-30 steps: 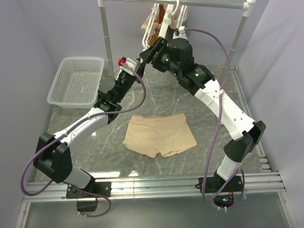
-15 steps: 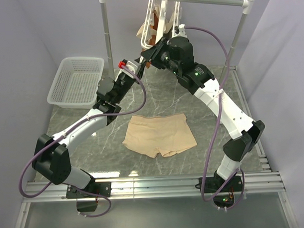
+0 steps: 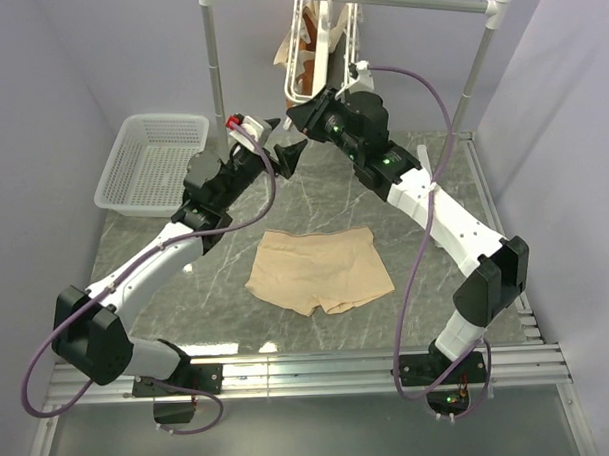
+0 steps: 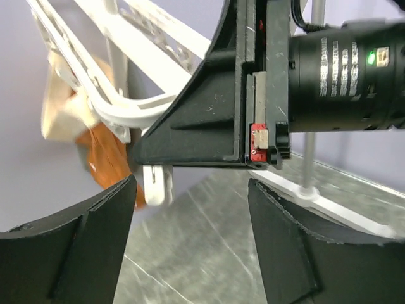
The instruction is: Clip the underwear to the hanger
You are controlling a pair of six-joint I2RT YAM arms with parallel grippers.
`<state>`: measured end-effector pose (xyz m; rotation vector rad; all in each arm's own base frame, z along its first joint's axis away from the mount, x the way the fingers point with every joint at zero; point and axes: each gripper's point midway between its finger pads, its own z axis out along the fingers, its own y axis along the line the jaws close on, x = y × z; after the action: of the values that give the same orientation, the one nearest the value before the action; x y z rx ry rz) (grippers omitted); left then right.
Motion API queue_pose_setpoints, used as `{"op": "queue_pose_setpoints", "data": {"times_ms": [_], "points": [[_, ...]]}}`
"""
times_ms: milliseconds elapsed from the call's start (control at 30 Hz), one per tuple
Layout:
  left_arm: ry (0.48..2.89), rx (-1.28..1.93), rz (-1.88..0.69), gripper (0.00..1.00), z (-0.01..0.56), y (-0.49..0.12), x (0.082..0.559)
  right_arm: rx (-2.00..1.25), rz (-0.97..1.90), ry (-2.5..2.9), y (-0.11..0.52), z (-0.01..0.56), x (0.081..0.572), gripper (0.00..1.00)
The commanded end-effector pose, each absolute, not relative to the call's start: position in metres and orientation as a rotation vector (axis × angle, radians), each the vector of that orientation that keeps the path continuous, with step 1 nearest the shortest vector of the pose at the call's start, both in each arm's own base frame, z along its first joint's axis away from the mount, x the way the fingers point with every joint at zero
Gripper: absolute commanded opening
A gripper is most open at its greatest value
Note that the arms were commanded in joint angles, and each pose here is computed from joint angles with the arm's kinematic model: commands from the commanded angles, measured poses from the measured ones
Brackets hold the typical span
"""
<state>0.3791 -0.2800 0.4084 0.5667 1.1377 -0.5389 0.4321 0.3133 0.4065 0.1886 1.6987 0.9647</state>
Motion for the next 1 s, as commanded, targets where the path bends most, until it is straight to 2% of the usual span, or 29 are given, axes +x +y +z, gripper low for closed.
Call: {"op": "queue_pose_setpoints", "data": {"times_ms": [0,267,400,667,767,800,833,867,900,933,967], "points": [[1.177,0.513,-0.648,0.76,0.433,-0.270,0.368,0.109,1.015,1.473,0.300,0.463,0.427,0.00],[1.273,0.492,-0.643,0.66,0.428,-0.266,0.396,-0.058,1.107,1.355,0.305,0.471,0.417,0.00],[1.241,0.508,-0.630,0.58,0.438,-0.264,0.405,-0.115,1.123,1.301,0.309,0.477,0.412,0.00],[1.174,0.555,-0.608,0.48,0.443,-0.270,0.413,-0.169,1.128,1.248,0.312,0.476,0.407,0.00],[1.138,0.570,-0.599,0.35,0.444,-0.272,0.415,-0.189,1.139,1.206,0.311,0.476,0.402,0.00],[1.134,0.573,-0.594,0.24,0.445,-0.272,0.416,-0.196,1.142,1.187,0.311,0.476,0.400,0.00],[1.129,0.569,-0.590,0.18,0.446,-0.272,0.417,-0.202,1.144,1.177,0.311,0.477,0.398,0.00],[1.134,0.563,-0.585,0.07,0.443,-0.273,0.421,-0.206,1.147,1.167,0.311,0.477,0.398,0.00],[1.128,0.562,-0.585,0.03,0.444,-0.273,0.421,-0.199,1.146,1.164,0.310,0.477,0.399,0.00],[1.119,0.559,-0.583,0.00,0.445,-0.272,0.422,-0.195,1.145,1.169,0.311,0.475,0.401,0.03],[1.115,0.563,-0.588,0.00,0.445,-0.274,0.421,-0.184,1.144,1.168,0.311,0.475,0.402,0.14]]}}
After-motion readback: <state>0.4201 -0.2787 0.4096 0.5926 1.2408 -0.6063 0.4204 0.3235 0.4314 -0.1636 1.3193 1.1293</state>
